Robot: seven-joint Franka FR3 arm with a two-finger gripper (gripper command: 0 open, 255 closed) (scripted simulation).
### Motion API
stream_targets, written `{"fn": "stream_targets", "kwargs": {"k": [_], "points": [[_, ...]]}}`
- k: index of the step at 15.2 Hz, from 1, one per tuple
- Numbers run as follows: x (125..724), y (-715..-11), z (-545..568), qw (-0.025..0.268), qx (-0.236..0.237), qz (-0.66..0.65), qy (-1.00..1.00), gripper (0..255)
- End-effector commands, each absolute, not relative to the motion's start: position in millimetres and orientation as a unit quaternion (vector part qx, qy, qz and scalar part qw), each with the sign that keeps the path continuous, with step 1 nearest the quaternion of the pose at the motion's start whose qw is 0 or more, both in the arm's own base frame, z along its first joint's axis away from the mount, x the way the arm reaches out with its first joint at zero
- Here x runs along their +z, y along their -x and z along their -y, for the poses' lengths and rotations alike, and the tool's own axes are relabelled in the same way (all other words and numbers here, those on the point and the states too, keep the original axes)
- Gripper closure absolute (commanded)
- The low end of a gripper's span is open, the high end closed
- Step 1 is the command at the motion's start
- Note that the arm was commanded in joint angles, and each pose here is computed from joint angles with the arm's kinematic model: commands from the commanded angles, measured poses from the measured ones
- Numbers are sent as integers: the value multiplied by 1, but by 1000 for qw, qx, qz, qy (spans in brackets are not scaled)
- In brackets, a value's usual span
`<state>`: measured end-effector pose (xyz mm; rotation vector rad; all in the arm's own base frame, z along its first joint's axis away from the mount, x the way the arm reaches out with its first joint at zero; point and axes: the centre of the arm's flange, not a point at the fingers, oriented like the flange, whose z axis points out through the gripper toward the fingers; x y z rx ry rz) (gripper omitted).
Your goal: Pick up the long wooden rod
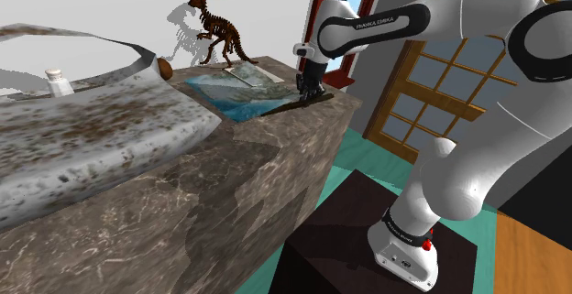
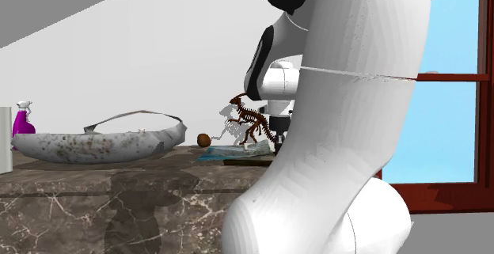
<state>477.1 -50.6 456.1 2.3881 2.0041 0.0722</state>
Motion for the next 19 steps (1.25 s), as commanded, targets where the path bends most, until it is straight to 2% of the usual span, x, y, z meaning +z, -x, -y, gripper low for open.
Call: {"fn": "stream_targets", "kwargs": {"k": [1, 19], "points": [[456, -477, 51, 11, 23, -643, -766, 255], [535, -477, 51, 11, 23, -643, -766, 255]]}}
